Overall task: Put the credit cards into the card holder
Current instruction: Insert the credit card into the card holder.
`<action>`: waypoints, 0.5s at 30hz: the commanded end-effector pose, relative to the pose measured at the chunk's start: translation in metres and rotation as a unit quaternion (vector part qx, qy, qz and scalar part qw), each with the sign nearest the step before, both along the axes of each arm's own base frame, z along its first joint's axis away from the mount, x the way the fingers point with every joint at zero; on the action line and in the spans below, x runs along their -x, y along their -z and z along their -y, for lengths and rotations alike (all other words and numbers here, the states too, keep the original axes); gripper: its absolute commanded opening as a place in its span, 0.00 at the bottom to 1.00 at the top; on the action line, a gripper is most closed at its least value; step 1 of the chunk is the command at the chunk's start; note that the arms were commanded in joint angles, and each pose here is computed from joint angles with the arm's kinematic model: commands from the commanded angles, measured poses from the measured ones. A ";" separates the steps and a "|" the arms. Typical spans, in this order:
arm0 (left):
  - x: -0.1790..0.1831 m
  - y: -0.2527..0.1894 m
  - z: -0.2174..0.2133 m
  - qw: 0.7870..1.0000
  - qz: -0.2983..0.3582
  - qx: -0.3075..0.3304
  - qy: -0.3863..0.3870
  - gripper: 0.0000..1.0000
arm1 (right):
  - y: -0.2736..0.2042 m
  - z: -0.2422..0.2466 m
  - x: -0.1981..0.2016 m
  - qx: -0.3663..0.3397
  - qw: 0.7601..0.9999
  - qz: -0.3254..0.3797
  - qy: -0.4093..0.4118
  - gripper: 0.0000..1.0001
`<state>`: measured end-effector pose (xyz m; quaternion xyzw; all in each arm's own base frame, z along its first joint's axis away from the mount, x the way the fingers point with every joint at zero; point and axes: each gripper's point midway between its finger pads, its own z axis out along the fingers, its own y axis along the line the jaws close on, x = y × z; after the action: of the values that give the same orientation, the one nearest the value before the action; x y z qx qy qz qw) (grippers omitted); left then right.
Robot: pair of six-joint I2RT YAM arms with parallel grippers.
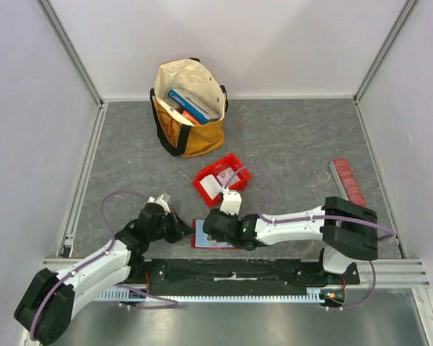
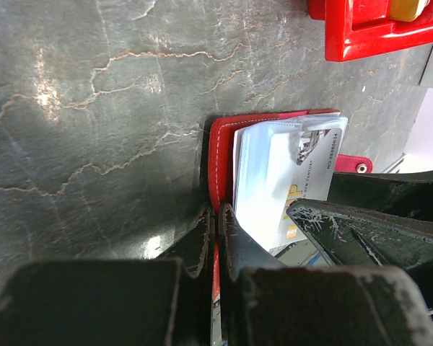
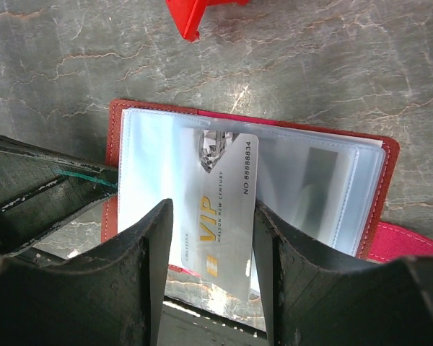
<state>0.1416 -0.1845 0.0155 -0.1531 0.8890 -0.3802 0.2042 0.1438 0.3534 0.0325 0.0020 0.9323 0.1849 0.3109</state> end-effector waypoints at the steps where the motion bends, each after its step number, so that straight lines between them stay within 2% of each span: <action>1: 0.008 0.016 -0.008 1.000 -0.021 -0.014 -0.010 0.02 | 0.018 0.039 0.001 0.081 0.997 0.005 0.011 0.54; 15: 0.008 0.015 -0.007 1.000 -0.019 -0.012 -0.010 0.02 | 0.016 0.038 0.005 0.088 0.996 0.001 0.000 0.54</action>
<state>0.1416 -0.1845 0.0156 -0.1530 0.8889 -0.3803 0.2043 0.1425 0.3491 0.0327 -0.0014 0.9331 0.1760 0.3137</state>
